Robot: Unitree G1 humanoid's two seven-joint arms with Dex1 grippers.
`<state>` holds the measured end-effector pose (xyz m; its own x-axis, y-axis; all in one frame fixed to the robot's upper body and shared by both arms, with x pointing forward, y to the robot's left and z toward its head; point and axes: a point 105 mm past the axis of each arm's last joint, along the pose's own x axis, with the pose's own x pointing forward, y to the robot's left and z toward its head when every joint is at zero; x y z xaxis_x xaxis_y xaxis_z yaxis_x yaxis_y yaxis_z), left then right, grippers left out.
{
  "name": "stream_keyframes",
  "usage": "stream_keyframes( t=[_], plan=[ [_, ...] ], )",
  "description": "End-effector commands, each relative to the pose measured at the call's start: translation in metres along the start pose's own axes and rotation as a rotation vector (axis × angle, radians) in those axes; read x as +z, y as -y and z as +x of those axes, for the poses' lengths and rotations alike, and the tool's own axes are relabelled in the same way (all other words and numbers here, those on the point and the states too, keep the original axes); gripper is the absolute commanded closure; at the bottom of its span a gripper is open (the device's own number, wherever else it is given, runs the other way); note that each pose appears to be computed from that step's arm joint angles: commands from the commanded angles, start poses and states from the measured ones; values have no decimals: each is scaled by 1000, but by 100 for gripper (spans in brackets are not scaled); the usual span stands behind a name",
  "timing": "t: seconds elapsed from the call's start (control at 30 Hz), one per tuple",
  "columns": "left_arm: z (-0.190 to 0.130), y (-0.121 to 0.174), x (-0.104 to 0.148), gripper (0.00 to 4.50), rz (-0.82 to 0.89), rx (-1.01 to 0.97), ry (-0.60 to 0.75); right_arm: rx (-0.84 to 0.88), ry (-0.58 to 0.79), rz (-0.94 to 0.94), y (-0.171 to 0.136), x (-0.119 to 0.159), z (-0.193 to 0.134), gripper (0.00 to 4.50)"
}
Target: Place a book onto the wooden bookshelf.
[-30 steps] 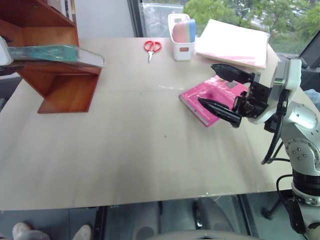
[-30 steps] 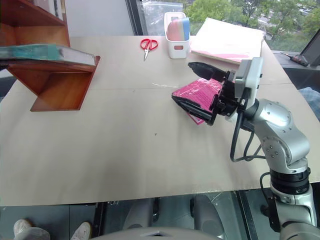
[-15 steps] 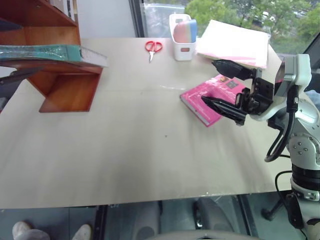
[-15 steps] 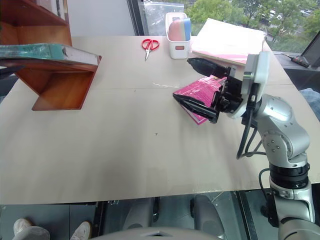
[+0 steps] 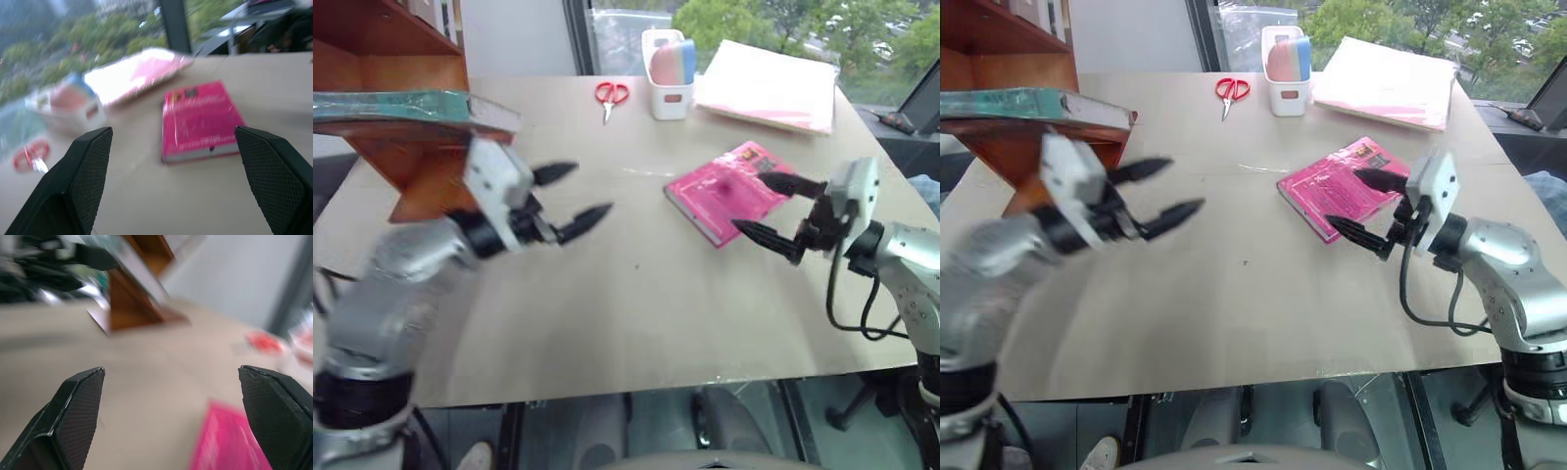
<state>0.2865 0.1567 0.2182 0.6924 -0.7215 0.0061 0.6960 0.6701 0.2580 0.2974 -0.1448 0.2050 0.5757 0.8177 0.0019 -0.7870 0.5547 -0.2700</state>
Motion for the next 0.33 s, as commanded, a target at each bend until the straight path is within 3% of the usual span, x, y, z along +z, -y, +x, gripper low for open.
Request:
stream_keyframes(
  t=[0.03,0.17,0.23,0.33],
  plan=[
    [1,9,-22,32,7,88,29,-134,-123,-1,15,-22,-16,0],
    [-37,19,-63,32,-123,76,-80,-216,-359,17,13,-60,-63,0],
    [-59,13,-68,32,-166,102,-100,-234,-458,24,10,-71,-85,0],
    [-77,8,-72,32,-164,102,-137,-242,-483,35,8,-73,-94,0]
  ],
)
